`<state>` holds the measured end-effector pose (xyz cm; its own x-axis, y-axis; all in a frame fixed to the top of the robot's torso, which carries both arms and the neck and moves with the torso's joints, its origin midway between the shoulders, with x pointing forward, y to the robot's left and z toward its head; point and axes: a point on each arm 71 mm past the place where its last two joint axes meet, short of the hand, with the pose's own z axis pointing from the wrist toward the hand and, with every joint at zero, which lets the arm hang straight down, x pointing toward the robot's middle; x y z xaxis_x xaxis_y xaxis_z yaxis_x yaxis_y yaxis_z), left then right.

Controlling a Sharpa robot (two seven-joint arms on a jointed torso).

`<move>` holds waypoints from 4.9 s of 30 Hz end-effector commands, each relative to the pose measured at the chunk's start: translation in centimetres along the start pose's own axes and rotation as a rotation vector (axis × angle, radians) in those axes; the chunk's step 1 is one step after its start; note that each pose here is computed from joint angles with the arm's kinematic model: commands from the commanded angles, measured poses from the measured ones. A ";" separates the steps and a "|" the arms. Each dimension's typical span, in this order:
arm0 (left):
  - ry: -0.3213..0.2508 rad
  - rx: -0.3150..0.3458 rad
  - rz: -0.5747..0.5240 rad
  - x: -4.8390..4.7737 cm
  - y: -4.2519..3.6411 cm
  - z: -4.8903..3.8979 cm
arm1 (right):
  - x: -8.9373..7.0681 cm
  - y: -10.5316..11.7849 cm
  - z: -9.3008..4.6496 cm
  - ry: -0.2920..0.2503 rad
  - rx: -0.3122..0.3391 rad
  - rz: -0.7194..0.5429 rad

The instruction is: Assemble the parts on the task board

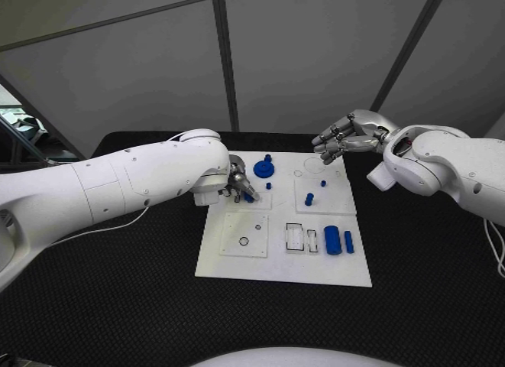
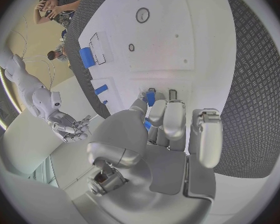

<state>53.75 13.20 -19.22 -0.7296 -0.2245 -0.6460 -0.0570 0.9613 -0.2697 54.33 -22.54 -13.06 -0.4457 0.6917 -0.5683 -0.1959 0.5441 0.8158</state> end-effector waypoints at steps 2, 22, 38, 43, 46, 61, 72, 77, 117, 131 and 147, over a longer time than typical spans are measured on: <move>0.057 -0.027 0.032 0.74 0.30 0.11 | 0.0 0.2 0.0 0.008 -0.007 -0.001; 0.070 -0.037 0.054 0.35 0.00 -0.08 | 0.1 0.2 0.2 0.012 -0.009 0.000; 0.056 -0.054 0.041 0.03 -0.01 0.18 | 0.2 0.2 0.1 0.013 -0.010 -0.001; 0.057 -0.055 0.042 0.05 -0.07 0.21 | 0.2 0.3 0.1 0.014 -0.010 -0.004; 0.057 -0.055 0.042 0.06 -0.11 0.21 | 0.2 0.3 0.1 0.015 -0.010 -0.005; 0.045 -0.049 0.031 -0.02 -0.10 0.18 | 0.2 0.2 0.2 0.016 -0.009 -0.005; 0.046 -0.047 0.032 0.04 -0.05 0.12 | 0.1 0.2 0.2 0.016 -0.008 -0.006; 0.045 -0.047 0.031 0.07 -0.09 0.07 | 0.1 0.2 0.2 0.016 -0.008 -0.006; -0.009 -0.005 -0.024 -1.62 -0.40 -1.13 | 0.0 0.0 0.2 0.012 -0.003 -0.006; -0.184 0.141 -0.083 -2.24 0.19 -3.40 | -0.2 -0.3 0.0 -0.003 -0.003 -0.006; -0.287 0.234 -0.106 0.28 1.71 -4.05 | -0.1 -1.2 -0.3 -0.002 0.012 -0.005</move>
<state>50.57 15.61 -17.42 -0.5473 -0.3802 -0.7456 0.0220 0.8840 -0.4669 54.37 -23.41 -14.11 -0.4459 0.6889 -0.5714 -0.1755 0.5587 0.8106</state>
